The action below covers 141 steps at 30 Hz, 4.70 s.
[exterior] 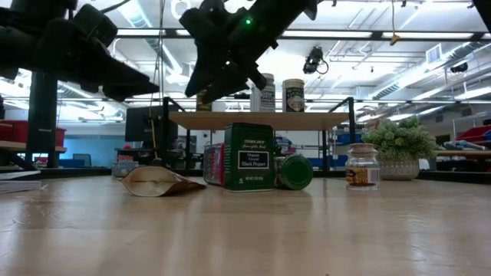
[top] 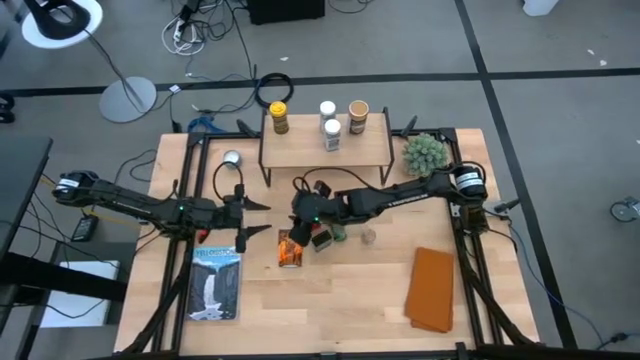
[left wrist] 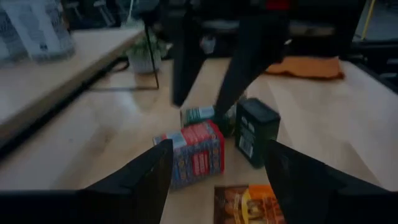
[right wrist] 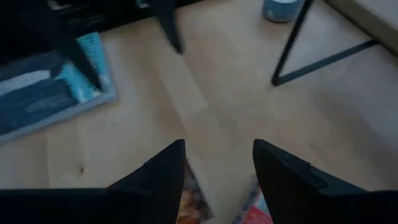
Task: Shelf spices
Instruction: Put the red can seasoning on the shelf
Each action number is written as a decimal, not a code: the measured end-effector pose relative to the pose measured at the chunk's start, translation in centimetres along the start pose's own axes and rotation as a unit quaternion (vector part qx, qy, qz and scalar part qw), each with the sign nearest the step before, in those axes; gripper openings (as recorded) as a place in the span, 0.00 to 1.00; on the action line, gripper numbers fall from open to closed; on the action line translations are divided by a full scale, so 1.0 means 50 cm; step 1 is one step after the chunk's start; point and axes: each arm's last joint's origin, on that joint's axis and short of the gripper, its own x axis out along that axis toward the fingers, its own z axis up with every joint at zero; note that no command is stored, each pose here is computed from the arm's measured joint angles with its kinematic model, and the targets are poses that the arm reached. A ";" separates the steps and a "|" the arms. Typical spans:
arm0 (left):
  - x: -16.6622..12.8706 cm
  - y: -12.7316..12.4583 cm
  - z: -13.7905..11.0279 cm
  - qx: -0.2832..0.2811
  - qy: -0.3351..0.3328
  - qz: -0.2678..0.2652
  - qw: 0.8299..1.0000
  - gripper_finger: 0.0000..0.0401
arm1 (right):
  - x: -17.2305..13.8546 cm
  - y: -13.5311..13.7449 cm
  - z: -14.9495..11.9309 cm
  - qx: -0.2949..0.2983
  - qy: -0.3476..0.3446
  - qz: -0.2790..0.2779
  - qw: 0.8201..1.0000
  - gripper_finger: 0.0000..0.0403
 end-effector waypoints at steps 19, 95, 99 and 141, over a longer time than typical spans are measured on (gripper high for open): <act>0.000 0.001 0.000 0.002 0.001 -0.005 1.000 0.63 | 0.018 -0.084 0.003 0.093 0.052 -0.064 0.992 0.66; 0.001 0.000 0.002 -0.038 -0.004 -0.005 0.999 0.63 | 0.056 -0.042 -0.104 0.077 0.214 0.015 0.974 0.52; 0.001 0.000 0.004 -0.077 -0.006 -0.005 0.997 0.63 | 0.032 -0.043 -0.089 0.069 0.216 0.021 0.974 0.52; 0.235 -0.078 0.247 0.072 0.276 -0.125 0.950 0.63 | -0.127 0.054 -0.041 -0.098 0.155 0.105 0.977 0.53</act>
